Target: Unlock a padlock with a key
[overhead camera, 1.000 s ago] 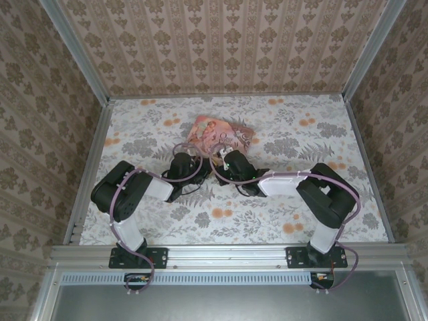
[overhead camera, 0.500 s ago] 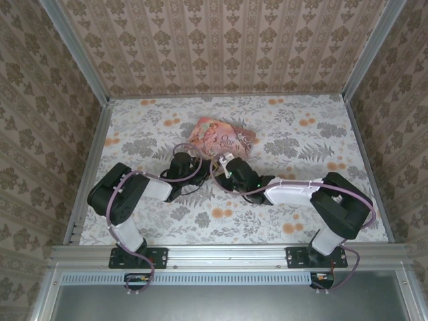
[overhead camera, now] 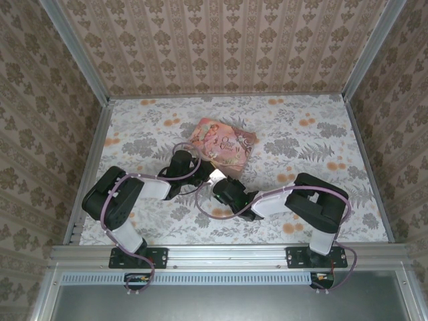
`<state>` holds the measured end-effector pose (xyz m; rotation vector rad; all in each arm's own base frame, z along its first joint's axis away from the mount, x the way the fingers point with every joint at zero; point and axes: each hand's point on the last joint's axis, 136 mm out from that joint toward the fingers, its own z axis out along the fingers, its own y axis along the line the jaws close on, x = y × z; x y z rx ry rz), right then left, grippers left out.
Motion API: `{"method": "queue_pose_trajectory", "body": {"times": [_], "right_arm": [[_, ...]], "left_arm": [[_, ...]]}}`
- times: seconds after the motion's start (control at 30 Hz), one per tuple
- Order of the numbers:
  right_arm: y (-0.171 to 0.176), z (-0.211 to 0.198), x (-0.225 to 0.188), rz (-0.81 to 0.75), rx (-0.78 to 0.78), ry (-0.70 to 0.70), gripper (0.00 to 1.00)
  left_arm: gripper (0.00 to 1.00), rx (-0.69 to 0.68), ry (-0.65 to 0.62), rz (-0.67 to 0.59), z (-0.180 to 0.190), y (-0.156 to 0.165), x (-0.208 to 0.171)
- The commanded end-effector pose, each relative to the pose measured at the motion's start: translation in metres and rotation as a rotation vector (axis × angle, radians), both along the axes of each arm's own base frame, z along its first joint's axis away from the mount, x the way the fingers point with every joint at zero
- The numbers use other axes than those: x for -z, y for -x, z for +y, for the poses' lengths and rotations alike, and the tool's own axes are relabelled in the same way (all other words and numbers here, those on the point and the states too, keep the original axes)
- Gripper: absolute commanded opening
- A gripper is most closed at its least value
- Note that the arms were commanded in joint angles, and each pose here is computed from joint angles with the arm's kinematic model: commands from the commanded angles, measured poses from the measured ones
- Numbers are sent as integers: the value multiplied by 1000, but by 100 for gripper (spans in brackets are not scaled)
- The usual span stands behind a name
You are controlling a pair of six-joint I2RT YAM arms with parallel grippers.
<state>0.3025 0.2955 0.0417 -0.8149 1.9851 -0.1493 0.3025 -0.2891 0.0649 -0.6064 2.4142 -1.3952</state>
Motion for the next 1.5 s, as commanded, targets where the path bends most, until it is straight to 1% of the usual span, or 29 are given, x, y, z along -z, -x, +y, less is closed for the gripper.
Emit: {"method": "queue_pose_trajectory", "body": {"times": [0.0,0.27,0.53,0.67,0.87,0.93,1.1,1.33,1.47], "right_arm": [[-15,2,-16,-110,56,19,27],[-25,12,-18,-148,70,33,25],[-40,13,-12,-133,98,54,23],[-46,13,-17,-126,111,28,17],[-49,19,-28,-91,99,-41,2],[-49,21,-32,-78,99,-65,0],[-51,17,-39,-32,116,-165,0],[-47,10,-51,106,123,-477,0],[-43,14,-52,187,98,-599,0]], "left_arm": [[0,29,20,55,-6,8,-7],[0,31,13,58,-5,9,-7],[0,29,13,57,-4,9,-7],[0,30,11,60,-4,11,-6],[0,30,11,59,-4,10,-5],[0,29,11,62,-4,11,-3],[0,26,16,61,-3,11,-3],[0,20,18,58,-2,10,-3],[0,18,18,55,-2,9,-3]]}}
